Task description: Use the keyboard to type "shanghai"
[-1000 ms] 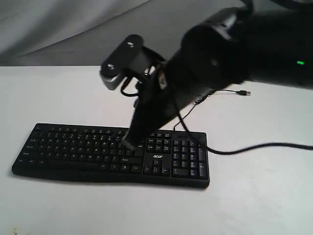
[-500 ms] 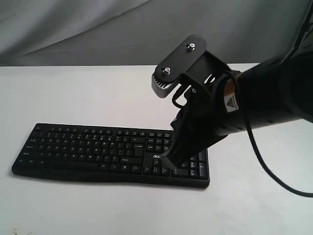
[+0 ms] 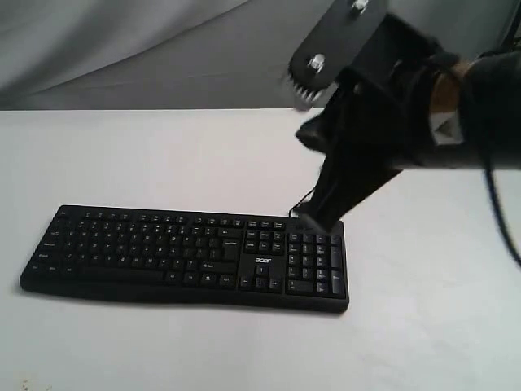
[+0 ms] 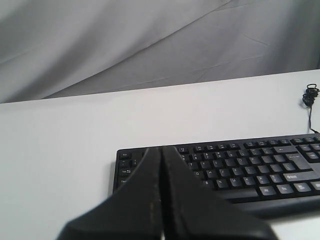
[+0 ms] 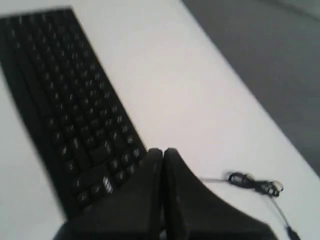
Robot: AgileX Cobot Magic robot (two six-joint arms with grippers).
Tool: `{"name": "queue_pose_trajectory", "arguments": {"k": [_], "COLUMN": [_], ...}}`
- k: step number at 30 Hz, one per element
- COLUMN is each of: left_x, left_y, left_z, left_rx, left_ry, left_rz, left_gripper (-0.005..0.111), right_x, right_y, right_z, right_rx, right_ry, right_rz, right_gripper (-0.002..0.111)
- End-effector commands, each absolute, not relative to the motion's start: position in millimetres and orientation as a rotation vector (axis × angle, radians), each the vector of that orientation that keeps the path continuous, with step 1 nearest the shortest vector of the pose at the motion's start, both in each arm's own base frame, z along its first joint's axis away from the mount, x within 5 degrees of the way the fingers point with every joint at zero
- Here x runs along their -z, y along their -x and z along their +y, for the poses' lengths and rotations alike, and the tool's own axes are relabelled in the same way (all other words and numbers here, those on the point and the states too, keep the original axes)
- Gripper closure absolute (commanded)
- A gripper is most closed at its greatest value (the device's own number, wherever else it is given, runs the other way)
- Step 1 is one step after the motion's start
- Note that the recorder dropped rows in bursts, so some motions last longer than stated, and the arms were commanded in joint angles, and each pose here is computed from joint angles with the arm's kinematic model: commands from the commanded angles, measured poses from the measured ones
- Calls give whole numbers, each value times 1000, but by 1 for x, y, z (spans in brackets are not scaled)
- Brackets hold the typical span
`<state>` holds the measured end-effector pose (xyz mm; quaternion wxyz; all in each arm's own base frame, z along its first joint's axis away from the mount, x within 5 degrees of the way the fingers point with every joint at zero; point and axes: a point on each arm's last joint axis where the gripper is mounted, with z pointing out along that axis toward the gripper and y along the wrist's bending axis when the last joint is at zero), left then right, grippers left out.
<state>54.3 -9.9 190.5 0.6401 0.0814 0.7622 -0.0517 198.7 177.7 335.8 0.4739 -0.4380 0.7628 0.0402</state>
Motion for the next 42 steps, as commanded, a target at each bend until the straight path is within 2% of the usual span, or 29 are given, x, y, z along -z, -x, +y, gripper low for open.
{"name": "queue_pose_trajectory", "arguments": {"k": [1, 3, 7, 12, 15, 28, 34, 42], "left_x": [-190, -190, -190, -190, -190, -190, -190, -190], "left_y": [-54, -54, -54, -54, -54, -54, -54, -54], "left_z": [-10, -10, -10, -10, -10, -10, -10, -10], "left_rx": [121, 121, 121, 121, 121, 121, 121, 121], "left_ry": [-189, -189, -189, -189, -189, -189, -189, -189], "left_rz": [1734, 1734, 1734, 1734, 1734, 1734, 1734, 1734], "left_gripper": [107, 107, 107, 107, 107, 107, 107, 107], "right_x": [-389, -390, -341, -266, -242, -202, -196, -191], "right_y": [-193, -184, -141, -88, -78, -56, -56, -55], "right_z": [124, 84, 20, 6, 4, -2, -5, -7], "right_rx": [-262, -248, -113, -75, -95, -15, 196, 318], "right_ry": [590, 358, 83, 23, -10, -52, 124, 244], "right_rz": [1768, 1794, 1738, 1564, 1554, 1605, 1668, 1717], "right_gripper": [108, 108, 108, 108, 108, 108, 108, 108]}}
